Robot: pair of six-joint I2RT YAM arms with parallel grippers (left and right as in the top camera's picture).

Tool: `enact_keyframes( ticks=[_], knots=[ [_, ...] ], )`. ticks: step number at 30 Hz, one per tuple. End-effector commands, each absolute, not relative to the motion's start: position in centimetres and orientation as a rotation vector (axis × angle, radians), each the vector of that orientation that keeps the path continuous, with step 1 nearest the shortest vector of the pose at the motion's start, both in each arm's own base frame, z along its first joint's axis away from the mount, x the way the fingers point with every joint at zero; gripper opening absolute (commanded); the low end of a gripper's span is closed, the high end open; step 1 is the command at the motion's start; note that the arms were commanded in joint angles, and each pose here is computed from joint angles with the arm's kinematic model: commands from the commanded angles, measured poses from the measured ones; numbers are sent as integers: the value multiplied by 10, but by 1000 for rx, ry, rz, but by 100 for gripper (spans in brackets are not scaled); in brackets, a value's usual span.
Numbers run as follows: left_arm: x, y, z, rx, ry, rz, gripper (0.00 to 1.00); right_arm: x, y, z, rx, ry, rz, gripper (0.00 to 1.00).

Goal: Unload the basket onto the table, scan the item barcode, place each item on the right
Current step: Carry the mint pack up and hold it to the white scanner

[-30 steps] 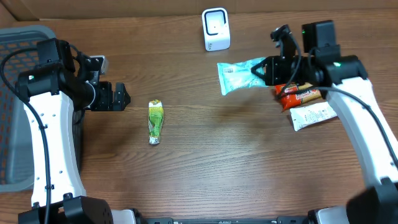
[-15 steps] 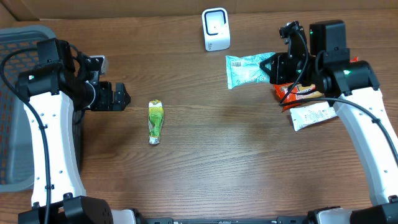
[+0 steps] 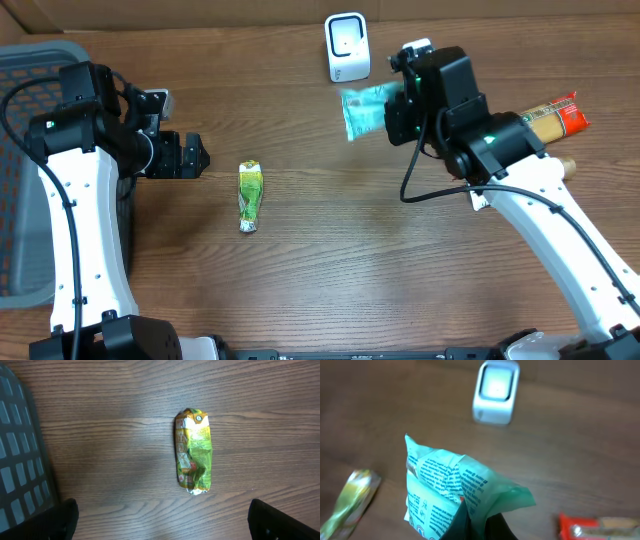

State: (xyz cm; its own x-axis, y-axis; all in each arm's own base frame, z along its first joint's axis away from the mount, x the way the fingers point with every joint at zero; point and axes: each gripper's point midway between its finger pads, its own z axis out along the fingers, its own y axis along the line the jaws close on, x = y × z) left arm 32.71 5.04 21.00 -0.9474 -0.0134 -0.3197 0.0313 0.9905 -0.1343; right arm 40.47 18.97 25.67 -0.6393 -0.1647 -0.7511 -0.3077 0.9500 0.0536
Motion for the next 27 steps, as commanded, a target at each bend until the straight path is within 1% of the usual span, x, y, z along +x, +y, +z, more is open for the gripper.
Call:
enact_keyframes(
  ticks=[1, 4, 8, 10, 15, 19, 21, 27],
  knots=[
    [328, 47, 214, 52, 2792, -207, 100, 431, 170, 273, -293, 2169, -27, 4],
    [328, 47, 214, 52, 2792, -207, 100, 452, 171, 275, -396, 2079, -200, 4],
    [328, 47, 214, 52, 2792, -207, 99, 484, 189, 268, -759, 1906, -419, 4],
    [328, 47, 214, 52, 2792, -207, 100, 504, 199, 270, -850, 1793, -504, 4],
    [328, 47, 214, 52, 2792, -207, 100, 551, 215, 288, -845, 1504, -707, 4],
    [328, 47, 214, 52, 2792, -207, 99, 578, 231, 294, -842, 1226, -876, 4],
    [328, 47, 214, 52, 2792, -207, 99, 591, 236, 288, -815, 1143, -922, 4],
    [328, 47, 214, 52, 2792, -207, 99, 626, 240, 234, -920, 1194, -966, 4]
  ],
)
